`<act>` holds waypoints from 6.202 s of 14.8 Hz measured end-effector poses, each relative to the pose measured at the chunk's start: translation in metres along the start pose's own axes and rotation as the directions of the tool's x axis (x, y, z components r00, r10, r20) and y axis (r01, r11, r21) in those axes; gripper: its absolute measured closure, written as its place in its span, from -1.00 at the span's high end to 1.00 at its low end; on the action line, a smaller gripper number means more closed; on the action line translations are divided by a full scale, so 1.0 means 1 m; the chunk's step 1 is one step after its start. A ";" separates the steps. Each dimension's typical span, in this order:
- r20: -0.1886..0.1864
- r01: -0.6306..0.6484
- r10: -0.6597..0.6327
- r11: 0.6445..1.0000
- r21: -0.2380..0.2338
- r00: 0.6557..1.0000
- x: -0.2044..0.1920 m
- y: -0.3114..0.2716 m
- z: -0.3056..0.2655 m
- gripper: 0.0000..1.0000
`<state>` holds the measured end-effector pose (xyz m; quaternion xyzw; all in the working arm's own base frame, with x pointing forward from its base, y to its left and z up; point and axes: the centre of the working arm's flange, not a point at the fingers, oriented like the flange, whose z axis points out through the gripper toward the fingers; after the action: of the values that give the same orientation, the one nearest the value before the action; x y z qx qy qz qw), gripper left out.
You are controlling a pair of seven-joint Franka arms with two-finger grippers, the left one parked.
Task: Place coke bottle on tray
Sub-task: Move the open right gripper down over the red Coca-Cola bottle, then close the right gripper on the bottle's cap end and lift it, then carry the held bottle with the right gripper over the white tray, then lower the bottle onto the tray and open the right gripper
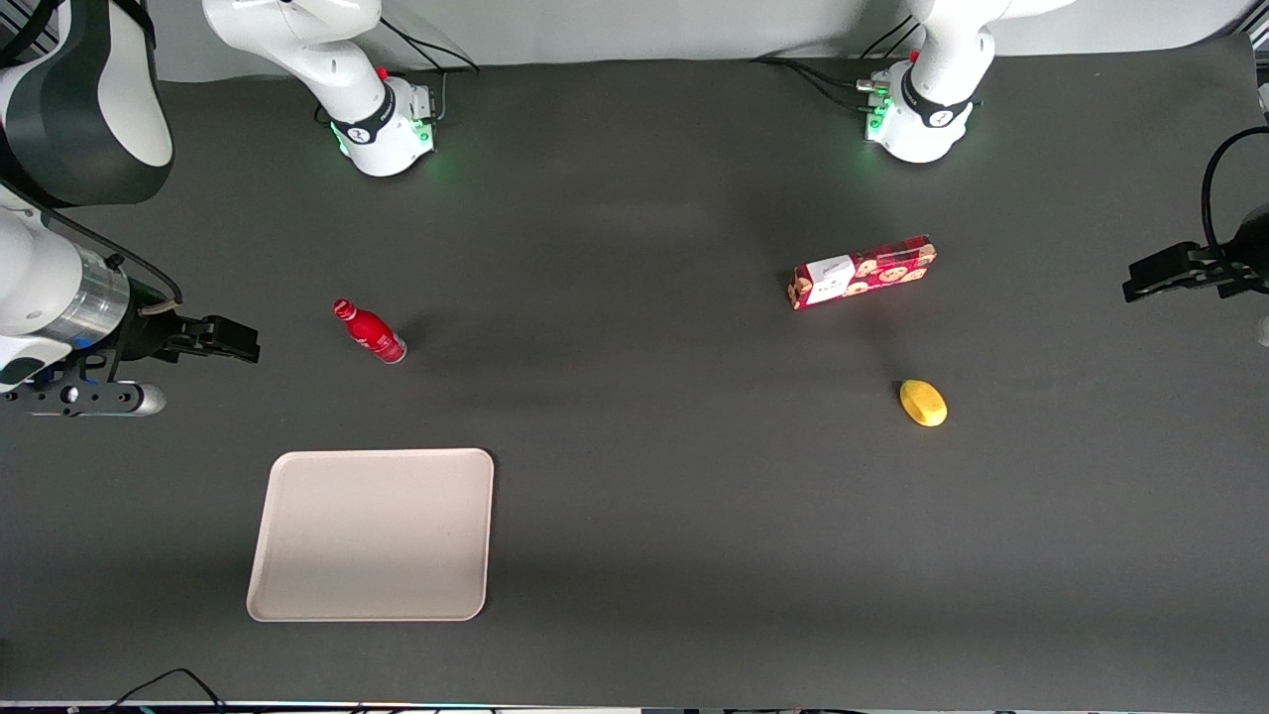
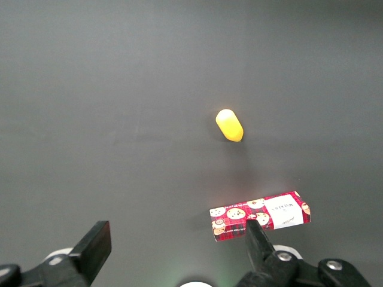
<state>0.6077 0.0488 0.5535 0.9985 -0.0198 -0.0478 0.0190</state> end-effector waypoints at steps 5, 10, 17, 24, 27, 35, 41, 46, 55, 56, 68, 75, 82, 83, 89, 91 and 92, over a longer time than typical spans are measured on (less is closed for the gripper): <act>0.008 -0.002 0.002 1.000 -0.001 1.000 -0.001 0.002 -0.001 1.00; 0.061 -0.001 0.001 1.000 -0.005 0.998 -0.013 0.002 -0.003 1.00; 0.132 0.011 -0.011 1.000 -0.003 0.991 -0.085 0.007 0.034 1.00; 0.043 -0.020 0.020 1.000 0.007 0.999 -0.118 -0.002 0.147 1.00; -0.006 -0.021 0.021 1.000 0.013 1.000 -0.123 -0.010 0.184 1.00; -0.038 -0.020 0.021 1.000 0.020 0.999 -0.134 -0.010 0.238 0.71; -0.037 -0.021 0.021 1.000 0.020 0.999 -0.136 -0.009 0.241 -0.37; 0.001 -0.020 0.020 1.000 0.011 1.000 -0.130 -0.010 0.223 -0.37; 0.037 0.028 -0.028 1.000 0.001 0.999 -0.097 -0.001 0.009 -0.37; 0.026 0.052 -0.052 0.999 -0.014 0.998 -0.092 0.002 -0.009 -0.37; 0.010 0.181 -0.181 0.980 -0.087 0.983 0.097 0.095 0.083 -0.37; -0.018 0.174 -0.176 0.983 -0.058 0.984 0.147 0.081 0.194 -0.37; -0.008 0.149 -0.149 0.988 -0.031 0.989 0.148 0.082 0.204 -0.20; -0.008 0.148 -0.148 0.989 -0.031 0.989 0.148 0.082 0.204 -0.02; -0.051 0.143 -0.144 0.989 -0.033 0.988 0.148 0.081 0.175 1.00; -0.064 0.143 -0.144 0.990 -0.022 0.988 0.136 0.079 0.131 1.00; -0.058 0.134 -0.134 0.991 -0.011 0.989 0.124 0.079 0.105 1.00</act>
<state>0.7180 -0.0387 0.4404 0.9984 0.0481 -0.0199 0.0199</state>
